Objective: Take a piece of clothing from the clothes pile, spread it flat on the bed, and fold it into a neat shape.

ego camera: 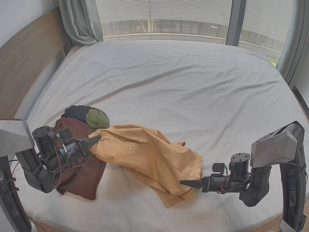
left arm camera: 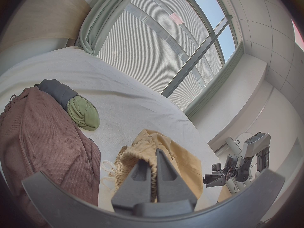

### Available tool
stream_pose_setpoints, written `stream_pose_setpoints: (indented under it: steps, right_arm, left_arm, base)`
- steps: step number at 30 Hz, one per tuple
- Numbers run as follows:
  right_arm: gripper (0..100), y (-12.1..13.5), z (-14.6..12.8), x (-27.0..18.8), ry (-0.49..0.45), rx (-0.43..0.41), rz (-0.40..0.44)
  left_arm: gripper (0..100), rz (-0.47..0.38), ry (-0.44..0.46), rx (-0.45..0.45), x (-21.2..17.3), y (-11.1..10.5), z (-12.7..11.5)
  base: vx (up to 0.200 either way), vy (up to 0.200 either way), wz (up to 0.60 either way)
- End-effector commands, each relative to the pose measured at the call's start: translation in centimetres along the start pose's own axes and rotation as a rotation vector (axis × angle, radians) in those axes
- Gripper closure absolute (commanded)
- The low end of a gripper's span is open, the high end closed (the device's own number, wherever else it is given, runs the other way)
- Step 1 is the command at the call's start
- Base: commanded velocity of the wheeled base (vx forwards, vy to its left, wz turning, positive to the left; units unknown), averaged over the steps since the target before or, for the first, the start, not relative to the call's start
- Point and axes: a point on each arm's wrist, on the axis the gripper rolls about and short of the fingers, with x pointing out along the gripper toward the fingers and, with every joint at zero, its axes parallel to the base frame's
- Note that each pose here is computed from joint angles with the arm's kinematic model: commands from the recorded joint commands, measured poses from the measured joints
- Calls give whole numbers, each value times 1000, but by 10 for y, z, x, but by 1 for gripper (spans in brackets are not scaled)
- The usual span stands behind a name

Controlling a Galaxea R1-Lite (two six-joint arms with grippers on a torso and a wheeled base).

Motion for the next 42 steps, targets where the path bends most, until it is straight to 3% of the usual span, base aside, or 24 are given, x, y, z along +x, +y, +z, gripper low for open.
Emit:
stream_pose_setpoints:
  steps: [1, 15, 25, 36, 37, 42]
  right_arm:
    - [0, 2, 3, 2, -11, -12, 12]
    - [0, 44, 34, -18, -112, -74, 90]
    - [0, 24, 22, -6, -69, -27, 61]
    - [0, 20, 17, -2, -50, -14, 52]
    - [100, 20, 17, -2, -52, -14, 51]
    - [100, 19, 20, -2, -62, -18, 53]
  left_arm:
    - [100, 0, 1, -1, 0, 0, -1]
    - [100, 2, 1, -1, 1, 1, 0]
    - [100, 0, 0, 0, 1, 1, 0]
    - [100, -1, -1, 0, 1, 1, 0]
    - [100, 0, 0, 0, 1, 1, 0]
    - [100, 0, 0, 0, 1, 1, -1]
  base:
    - [0, 0, 0]
    - [0, 0, 0]
    - [0, 0, 0]
    - [0, 0, 0]
    - [0, 0, 0]
    - [0, 0, 0]
